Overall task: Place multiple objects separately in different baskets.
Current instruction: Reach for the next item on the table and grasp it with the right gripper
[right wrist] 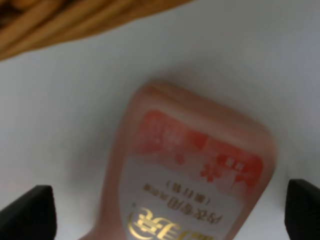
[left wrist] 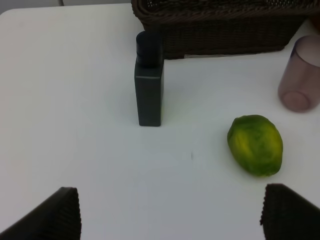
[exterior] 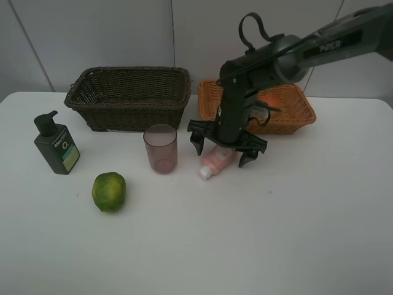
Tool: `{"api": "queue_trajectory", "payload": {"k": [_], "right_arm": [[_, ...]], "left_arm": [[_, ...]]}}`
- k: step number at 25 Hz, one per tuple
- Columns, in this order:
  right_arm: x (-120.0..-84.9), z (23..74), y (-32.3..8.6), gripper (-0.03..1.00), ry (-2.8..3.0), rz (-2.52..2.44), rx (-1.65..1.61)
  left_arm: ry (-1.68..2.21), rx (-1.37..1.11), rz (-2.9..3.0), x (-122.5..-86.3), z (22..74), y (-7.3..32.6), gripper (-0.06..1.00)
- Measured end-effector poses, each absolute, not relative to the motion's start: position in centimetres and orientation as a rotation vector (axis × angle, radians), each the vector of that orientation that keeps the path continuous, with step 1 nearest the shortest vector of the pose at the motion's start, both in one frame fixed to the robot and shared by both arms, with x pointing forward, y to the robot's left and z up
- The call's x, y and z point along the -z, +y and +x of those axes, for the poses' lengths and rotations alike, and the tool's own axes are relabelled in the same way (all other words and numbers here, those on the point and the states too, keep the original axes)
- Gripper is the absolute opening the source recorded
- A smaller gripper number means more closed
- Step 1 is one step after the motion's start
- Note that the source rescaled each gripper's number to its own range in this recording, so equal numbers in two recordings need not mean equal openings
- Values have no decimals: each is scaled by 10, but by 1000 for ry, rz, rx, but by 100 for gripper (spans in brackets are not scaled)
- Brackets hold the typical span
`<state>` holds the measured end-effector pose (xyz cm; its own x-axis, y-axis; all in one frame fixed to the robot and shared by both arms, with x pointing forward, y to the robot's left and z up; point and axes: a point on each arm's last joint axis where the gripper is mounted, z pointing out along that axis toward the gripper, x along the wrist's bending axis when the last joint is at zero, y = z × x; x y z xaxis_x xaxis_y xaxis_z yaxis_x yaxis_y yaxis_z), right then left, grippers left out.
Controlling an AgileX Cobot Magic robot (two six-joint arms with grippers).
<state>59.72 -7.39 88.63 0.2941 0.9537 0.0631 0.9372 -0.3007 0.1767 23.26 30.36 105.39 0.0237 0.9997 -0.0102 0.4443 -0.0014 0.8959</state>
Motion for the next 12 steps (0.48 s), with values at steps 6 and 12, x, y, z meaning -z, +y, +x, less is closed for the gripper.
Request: {"api": "queue_trajectory", "payload": {"k": [6,12], "right_arm": [[-881,597,-74,98,1792,2442,-214],[-879,596,-75,54,1799,2430,-185]], "left_arm": [[1521,-932,1547,-1054,233,304,94],[1521,-932,1547,-1054,233,304,94]]}}
